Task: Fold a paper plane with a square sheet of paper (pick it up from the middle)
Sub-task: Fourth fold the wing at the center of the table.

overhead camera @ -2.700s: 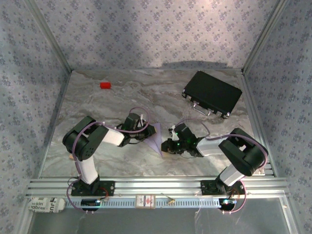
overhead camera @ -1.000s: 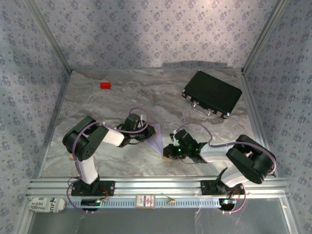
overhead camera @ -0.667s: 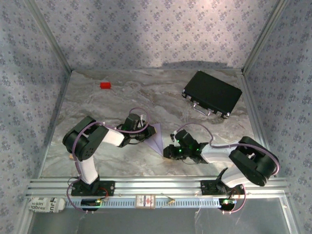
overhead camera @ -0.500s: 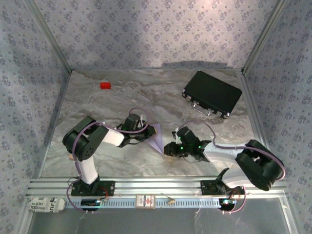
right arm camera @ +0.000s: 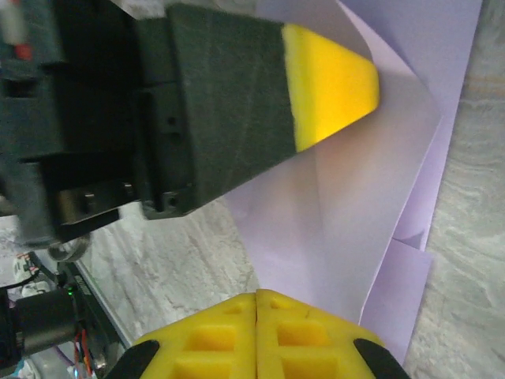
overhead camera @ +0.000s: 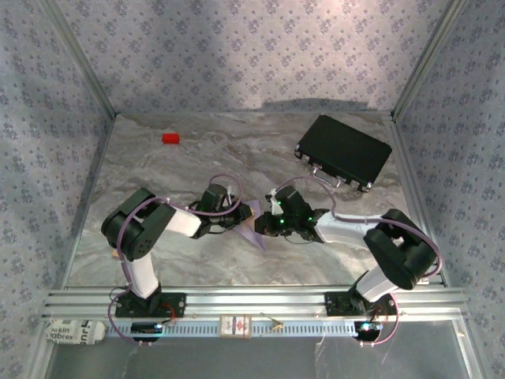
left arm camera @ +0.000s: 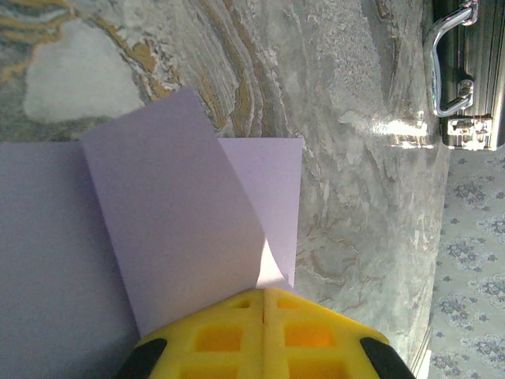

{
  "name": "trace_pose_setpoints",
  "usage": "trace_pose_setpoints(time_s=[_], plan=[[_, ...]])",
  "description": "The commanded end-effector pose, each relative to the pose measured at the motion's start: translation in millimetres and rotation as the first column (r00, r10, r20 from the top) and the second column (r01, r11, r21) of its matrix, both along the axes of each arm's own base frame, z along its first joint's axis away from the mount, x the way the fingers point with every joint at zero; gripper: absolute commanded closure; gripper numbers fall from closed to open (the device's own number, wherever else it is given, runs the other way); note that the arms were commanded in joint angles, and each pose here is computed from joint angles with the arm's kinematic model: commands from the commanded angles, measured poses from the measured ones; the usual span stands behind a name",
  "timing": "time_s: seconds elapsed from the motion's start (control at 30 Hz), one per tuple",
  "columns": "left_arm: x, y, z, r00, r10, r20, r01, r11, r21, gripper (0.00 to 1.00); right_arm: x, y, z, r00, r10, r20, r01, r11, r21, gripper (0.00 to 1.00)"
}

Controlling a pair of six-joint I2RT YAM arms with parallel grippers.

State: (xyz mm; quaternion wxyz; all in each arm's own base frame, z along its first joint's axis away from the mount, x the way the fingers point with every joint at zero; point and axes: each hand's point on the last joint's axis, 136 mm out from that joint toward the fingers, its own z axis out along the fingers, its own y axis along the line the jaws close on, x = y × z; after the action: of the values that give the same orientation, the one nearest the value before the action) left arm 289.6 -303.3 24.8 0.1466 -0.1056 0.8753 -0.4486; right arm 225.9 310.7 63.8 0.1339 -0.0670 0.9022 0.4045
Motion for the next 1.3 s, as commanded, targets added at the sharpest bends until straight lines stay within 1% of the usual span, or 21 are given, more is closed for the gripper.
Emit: trace_pose_setpoints(time_s=[0.0, 0.13, 0.27, 0.53, 1.03, 1.27], plan=[[-16, 22, -34, 0.996, 0.023, -0.081, -0.013, 0.993, 0.117, 0.95, 2, 15, 3, 0.999, 0.032, -0.007, -0.032, 0.999, 0.006, 0.93], [-17, 22, -35, 0.996, 0.019, -0.082, -0.009, 0.993, 0.118, 0.95, 4, 13, -12, 0.999, 0.019, -0.030, -0.021, 0.998, -0.064, 0.94], [-17, 22, -35, 0.996, 0.021, -0.085, -0.011, 0.993, 0.117, 0.95, 2, 11, -29, 0.998, 0.007, -0.066, -0.013, 0.996, -0.090, 0.94], [-16, 22, -34, 0.997, 0.021, -0.079, -0.011, 0.993, 0.118, 0.95, -12, 9, -44, 0.995, 0.007, -0.103, -0.014, 0.998, -0.068, 0.95], [-16, 28, -38, 0.995, 0.031, -0.090, -0.019, 0.991, 0.134, 0.95, -37, -4, -60, 0.991, -0.007, -0.136, -0.005, 0.996, -0.088, 0.95], [-15, 33, -40, 0.994, 0.043, -0.098, -0.029, 0.990, 0.140, 0.96, -53, -20, -66, 0.990, -0.022, -0.142, 0.005, 0.993, -0.115, 0.95]])
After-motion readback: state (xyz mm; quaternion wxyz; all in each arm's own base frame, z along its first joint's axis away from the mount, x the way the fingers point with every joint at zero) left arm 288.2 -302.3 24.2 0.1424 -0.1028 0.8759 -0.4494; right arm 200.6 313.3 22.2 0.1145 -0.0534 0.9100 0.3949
